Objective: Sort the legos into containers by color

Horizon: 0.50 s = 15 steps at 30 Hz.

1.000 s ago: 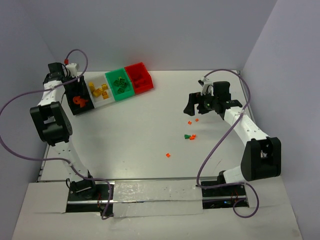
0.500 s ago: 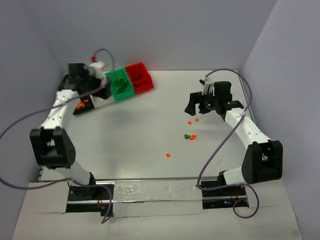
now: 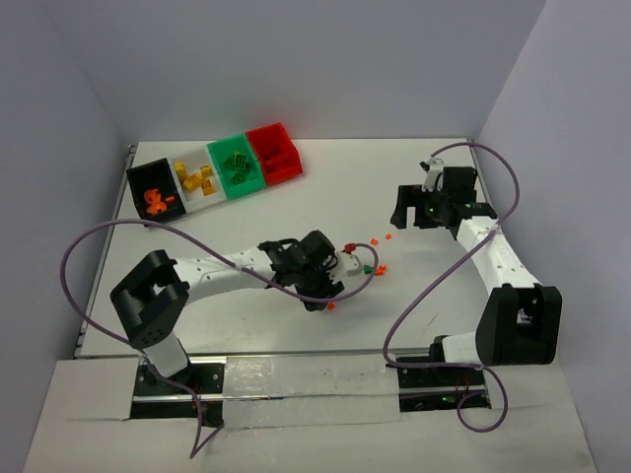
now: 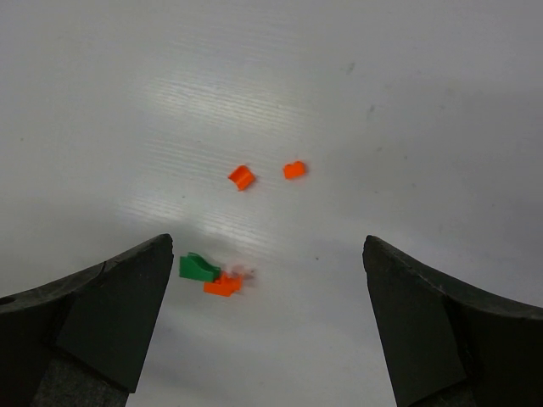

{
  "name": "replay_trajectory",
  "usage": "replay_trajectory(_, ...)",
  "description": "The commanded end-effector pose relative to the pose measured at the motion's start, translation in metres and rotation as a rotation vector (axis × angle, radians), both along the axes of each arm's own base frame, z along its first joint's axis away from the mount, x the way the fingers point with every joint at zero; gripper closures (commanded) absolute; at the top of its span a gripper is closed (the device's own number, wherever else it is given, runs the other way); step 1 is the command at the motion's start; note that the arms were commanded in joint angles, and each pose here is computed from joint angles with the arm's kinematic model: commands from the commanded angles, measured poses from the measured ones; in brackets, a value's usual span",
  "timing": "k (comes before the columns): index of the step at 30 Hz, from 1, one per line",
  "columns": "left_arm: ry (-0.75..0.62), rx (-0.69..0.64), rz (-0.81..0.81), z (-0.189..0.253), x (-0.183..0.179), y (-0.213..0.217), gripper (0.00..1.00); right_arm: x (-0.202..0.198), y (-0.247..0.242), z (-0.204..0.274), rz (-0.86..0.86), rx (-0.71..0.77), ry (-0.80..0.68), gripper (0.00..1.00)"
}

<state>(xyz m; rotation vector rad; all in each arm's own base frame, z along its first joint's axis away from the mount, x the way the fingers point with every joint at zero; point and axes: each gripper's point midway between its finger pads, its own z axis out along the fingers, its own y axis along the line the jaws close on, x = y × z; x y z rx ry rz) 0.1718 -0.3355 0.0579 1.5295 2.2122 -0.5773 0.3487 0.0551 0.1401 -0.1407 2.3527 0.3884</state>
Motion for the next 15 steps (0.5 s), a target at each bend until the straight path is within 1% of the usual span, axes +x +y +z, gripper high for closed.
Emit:
replay_trajectory(1,-0.042,0.069,0.097,-0.002,0.013,-0.011,0.47,-0.003,-0.021,0.009,-0.057,-0.013,-0.018,0.00)
replay_trajectory(4,-0.019,0.109,0.117,-0.015,0.012,-0.011,0.46,-0.006,-0.023,0.007,-0.053,-0.005,-0.013,0.00)
replay_trajectory(7,-0.017,0.118,0.115,-0.016,0.009,-0.018,0.44,-0.008,-0.024,0.004,-0.052,-0.009,-0.011,0.00)
replay_trajectory(8,-0.005,0.123,0.139,-0.017,0.007,-0.019,0.44,-0.008,-0.024,0.003,-0.053,-0.009,-0.009,0.00)
replay_trajectory(11,-0.019,0.134,0.137,-0.017,0.003,-0.026,0.46,-0.007,-0.026,0.003,-0.054,-0.008,-0.008,0.00)
replay_trajectory(15,0.005,0.147,0.136,-0.022,-0.004,-0.030,0.45,-0.006,-0.027,0.003,-0.053,-0.007,-0.008,0.00)
